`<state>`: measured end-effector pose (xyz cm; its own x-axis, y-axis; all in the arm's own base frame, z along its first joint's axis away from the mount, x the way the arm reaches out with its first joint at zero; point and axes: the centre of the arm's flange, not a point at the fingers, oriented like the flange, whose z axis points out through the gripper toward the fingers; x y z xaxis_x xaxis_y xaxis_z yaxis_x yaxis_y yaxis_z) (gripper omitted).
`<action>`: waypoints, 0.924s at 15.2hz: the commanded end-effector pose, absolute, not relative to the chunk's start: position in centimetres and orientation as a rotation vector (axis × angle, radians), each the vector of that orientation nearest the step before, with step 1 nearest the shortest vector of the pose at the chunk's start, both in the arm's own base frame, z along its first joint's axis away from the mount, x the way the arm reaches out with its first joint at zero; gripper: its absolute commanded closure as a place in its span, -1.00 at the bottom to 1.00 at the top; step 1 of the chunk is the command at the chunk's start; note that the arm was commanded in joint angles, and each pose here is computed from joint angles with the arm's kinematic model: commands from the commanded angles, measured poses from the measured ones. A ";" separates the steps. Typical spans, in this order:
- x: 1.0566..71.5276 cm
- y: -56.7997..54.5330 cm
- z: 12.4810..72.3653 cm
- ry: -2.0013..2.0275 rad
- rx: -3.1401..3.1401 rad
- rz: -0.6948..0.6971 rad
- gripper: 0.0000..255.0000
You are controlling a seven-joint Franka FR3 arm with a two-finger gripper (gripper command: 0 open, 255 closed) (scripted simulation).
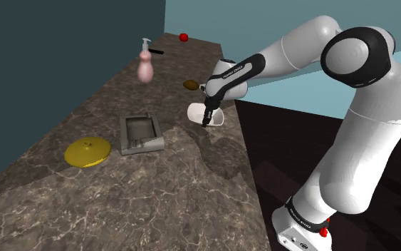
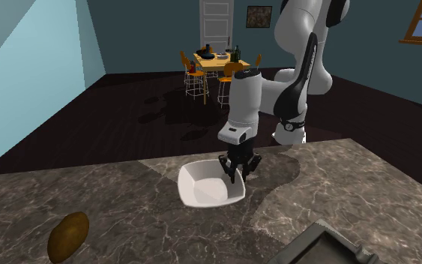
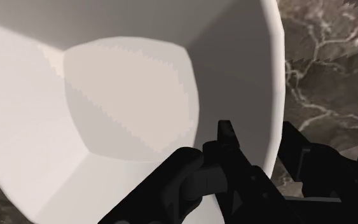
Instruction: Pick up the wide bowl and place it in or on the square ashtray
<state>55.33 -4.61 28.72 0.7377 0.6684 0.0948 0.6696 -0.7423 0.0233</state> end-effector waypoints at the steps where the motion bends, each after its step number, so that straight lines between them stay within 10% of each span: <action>1: 55.3 -4.6 28.7 -1.122 -2.917 -0.150 1.00; 14: 55.3 -4.6 33.4 -1.122 -2.917 -0.150 1.00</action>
